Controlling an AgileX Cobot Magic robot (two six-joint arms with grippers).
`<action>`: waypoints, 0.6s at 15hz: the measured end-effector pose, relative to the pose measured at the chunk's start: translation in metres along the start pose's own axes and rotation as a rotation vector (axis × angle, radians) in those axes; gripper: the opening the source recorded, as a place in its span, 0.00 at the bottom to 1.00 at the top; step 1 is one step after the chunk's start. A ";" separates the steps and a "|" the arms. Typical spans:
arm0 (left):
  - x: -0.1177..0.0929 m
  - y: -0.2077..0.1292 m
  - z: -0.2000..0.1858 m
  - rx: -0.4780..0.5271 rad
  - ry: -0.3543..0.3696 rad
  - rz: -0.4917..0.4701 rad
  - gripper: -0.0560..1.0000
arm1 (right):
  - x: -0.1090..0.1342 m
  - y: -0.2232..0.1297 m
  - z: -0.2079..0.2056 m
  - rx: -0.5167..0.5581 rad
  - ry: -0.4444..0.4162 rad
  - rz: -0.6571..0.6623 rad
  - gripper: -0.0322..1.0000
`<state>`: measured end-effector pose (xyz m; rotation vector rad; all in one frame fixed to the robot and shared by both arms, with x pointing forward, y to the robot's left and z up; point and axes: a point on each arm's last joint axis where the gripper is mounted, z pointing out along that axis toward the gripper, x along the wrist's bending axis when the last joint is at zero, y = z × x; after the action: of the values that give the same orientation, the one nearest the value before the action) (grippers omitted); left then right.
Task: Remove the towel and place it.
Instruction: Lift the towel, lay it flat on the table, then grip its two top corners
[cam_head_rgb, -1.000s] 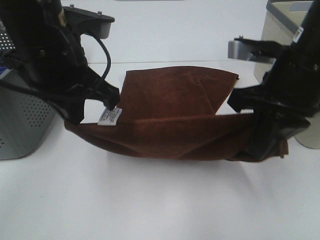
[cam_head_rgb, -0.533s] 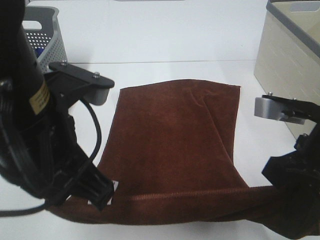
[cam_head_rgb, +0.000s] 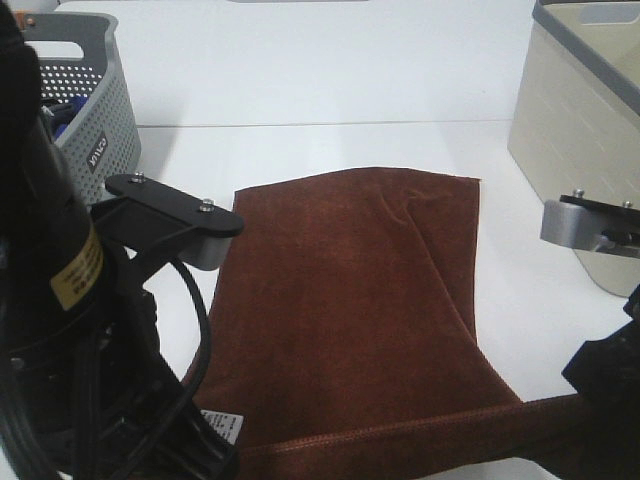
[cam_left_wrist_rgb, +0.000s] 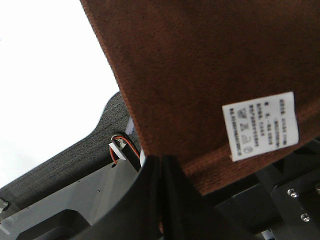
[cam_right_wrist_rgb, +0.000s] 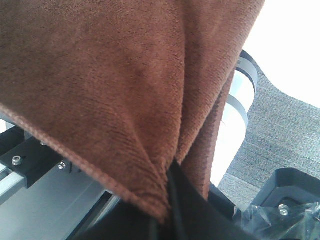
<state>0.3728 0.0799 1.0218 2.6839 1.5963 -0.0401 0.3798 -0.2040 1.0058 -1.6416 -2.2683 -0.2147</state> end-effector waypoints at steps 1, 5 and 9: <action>0.000 0.000 0.000 0.000 0.000 -0.001 0.05 | 0.000 0.000 0.000 0.000 0.000 0.000 0.03; 0.000 0.000 0.000 0.000 -0.001 -0.008 0.05 | 0.000 0.000 0.000 0.000 0.000 0.000 0.04; -0.001 -0.003 0.000 0.037 -0.014 -0.020 0.41 | 0.000 0.000 0.000 0.003 -0.001 0.001 0.39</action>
<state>0.3692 0.0803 1.0219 2.6884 1.6346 -0.0898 0.3795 -0.2041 1.0058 -1.6411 -2.2675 -0.2104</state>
